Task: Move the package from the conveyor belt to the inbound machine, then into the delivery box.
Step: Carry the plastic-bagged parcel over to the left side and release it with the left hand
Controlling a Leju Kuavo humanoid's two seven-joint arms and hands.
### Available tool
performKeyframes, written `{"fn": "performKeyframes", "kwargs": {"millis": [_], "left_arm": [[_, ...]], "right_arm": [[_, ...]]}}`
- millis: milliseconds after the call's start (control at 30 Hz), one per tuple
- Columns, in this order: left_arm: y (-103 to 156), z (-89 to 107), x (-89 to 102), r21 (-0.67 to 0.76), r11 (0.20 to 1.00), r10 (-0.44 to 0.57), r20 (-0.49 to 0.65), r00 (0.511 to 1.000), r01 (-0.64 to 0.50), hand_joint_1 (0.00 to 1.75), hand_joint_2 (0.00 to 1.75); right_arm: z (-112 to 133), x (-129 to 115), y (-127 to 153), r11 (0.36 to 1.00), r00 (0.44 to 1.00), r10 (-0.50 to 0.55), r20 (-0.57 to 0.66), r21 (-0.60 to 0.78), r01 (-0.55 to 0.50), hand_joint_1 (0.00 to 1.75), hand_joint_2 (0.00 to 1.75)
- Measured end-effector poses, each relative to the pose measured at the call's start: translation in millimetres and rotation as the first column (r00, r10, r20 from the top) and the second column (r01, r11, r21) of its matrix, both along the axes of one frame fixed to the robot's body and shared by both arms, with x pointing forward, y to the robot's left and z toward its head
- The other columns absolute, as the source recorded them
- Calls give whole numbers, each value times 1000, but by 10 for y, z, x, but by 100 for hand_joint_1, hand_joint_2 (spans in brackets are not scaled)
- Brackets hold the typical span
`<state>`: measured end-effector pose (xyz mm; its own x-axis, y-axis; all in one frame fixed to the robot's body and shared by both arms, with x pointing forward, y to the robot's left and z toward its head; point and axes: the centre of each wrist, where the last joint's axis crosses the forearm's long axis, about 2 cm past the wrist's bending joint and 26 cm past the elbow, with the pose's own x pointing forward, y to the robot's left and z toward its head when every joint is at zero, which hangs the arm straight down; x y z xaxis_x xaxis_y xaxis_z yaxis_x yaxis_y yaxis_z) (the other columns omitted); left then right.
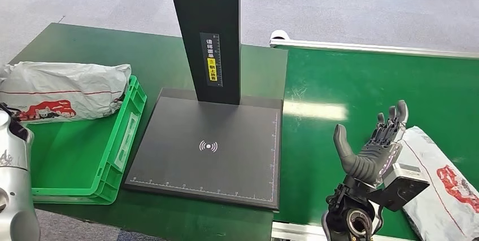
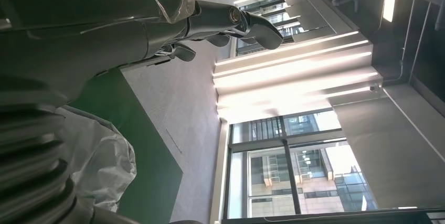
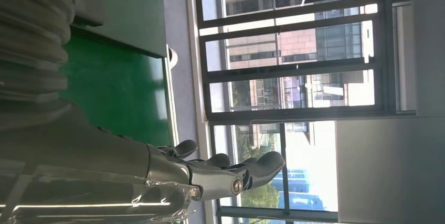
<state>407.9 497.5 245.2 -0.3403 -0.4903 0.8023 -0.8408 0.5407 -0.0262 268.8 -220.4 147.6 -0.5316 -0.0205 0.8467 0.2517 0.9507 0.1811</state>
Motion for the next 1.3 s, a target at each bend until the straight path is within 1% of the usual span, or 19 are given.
{"fn": "performKeyframes", "kwargs": {"millis": [67,133,200,233,333,367,433,500,533,567,600,667,733,800,867,933,1000,1100,1300], "left_arm": [[-2,-3,-3,2,1000,-4,4,1000,4,0,175],[-26,-16,-15,5,999,-33,26,999,32,0,175],[-134,-59,-47,8,994,-111,67,992,110,0,175],[-243,-101,-75,6,985,-171,89,981,171,0,175],[-754,-316,-223,-10,926,-371,145,917,377,0,175],[-958,-405,-296,-14,903,-423,156,893,430,0,175],[-1394,-570,-467,-11,864,-495,167,853,504,0,175],[-1799,-715,-658,-21,834,-541,168,824,552,0,175],[-1976,-783,-755,-41,815,-565,165,808,578,0,175],[-2140,-852,-848,-68,792,-591,161,791,606,0,175],[-2287,-921,-935,-99,768,-616,155,772,633,0,175],[-2533,-1036,-1075,-151,724,-656,150,740,673,0,175],[-2678,-1103,-1160,-189,697,-674,154,722,691,0,175],[-2736,-1148,-1224,-217,687,-676,158,719,693,0,175],[-2756,-1194,-1297,-237,684,-675,154,722,690,0,175],[-2765,-1230,-1351,-252,682,-673,150,724,686,0,175],[-2774,-1253,-1379,-267,683,-668,149,729,680,0,175],[-2779,-1279,-1410,-285,685,-660,147,737,670,0,175],[-2776,-1307,-1444,-311,687,-647,148,748,656,0,175]], "right_arm": [[1,2,-2,1000,1000,-1,1,0,1,0,175],[2,3,-3,1000,1000,3,11,-4,-3,0,175],[21,2,7,999,998,42,53,16,-43,0,175],[52,2,21,995,992,84,89,41,-88,0,175],[266,7,101,958,947,234,221,111,-263,0,175],[356,14,126,949,933,259,250,114,-294,0,175],[503,30,153,951,929,255,268,107,-292,0,175],[564,36,160,960,940,224,259,111,-259,0,175],[570,35,166,957,940,222,258,128,-261,0,175],[570,32,175,943,933,242,266,161,-290,0,131],[573,30,191,916,917,278,287,208,-343,0,87],[613,19,240,813,854,368,368,318,-487,0,0],[697,-7,301,712,796,412,443,389,-585,0,0],[809,-59,387,675,798,394,456,446,-588,0,0],[948,-141,516,672,815,354,459,481,-563,0,0],[1108,-233,666,690,810,318,493,466,-554,0,0],[1265,-320,797,700,789,300,537,438,-565,0,0],[1430,-438,939,674,738,331,588,401,-621,0,0],[1559,-553,1053,638,668,369,647,347,-688,0,0]]}}
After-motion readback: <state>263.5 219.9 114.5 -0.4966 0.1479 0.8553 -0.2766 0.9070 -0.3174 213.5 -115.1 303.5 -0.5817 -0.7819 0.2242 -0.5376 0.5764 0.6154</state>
